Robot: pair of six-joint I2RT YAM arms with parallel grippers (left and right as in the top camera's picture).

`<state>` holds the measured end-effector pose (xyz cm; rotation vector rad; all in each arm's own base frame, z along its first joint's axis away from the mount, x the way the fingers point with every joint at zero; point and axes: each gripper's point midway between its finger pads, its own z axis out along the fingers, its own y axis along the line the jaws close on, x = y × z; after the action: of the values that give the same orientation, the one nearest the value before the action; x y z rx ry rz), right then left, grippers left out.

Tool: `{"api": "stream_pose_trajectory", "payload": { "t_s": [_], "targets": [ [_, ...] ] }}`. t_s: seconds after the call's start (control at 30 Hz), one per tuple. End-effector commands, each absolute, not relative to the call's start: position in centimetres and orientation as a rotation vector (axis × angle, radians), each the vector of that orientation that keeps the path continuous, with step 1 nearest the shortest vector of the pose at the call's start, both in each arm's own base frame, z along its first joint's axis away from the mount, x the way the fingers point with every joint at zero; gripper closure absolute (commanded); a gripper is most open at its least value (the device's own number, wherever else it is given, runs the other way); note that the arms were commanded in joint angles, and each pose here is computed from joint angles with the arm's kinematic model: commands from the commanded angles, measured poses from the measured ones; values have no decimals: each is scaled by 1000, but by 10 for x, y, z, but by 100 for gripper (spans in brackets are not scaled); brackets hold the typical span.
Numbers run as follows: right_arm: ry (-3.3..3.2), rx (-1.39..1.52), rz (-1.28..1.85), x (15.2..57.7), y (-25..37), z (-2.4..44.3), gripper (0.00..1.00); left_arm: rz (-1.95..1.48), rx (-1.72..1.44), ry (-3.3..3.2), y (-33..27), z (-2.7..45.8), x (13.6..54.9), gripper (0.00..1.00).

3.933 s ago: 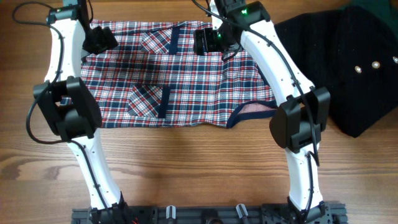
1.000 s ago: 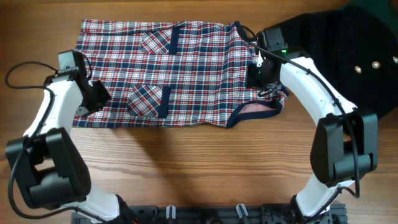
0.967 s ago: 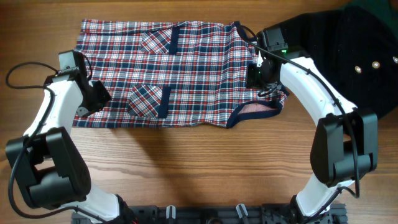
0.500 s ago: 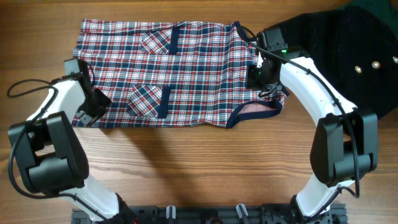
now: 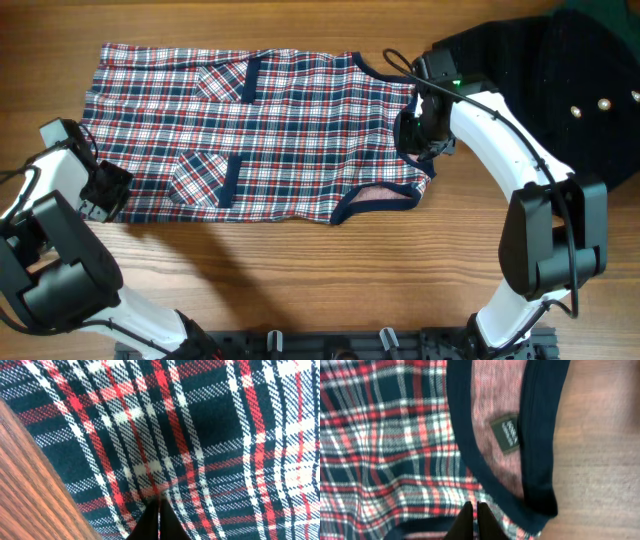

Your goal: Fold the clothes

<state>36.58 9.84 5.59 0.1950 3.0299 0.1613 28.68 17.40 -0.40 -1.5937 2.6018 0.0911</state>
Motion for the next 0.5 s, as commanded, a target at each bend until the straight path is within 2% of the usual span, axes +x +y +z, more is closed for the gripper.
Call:
{"api": "stream_pose_trajectory", "payload": {
  "t_s": [0.0,0.17,0.47],
  "targets": [
    [3100,242,215,346,105,46,96,187,-1614,2667,172,-22,266,96],
    [3173,261,239,315,111,15,96,187,-1565,2693,163,-22,272,96],
    [3131,304,153,308,96,-17,96,177,-1549,2717,158,-22,271,96]
  ]
}}
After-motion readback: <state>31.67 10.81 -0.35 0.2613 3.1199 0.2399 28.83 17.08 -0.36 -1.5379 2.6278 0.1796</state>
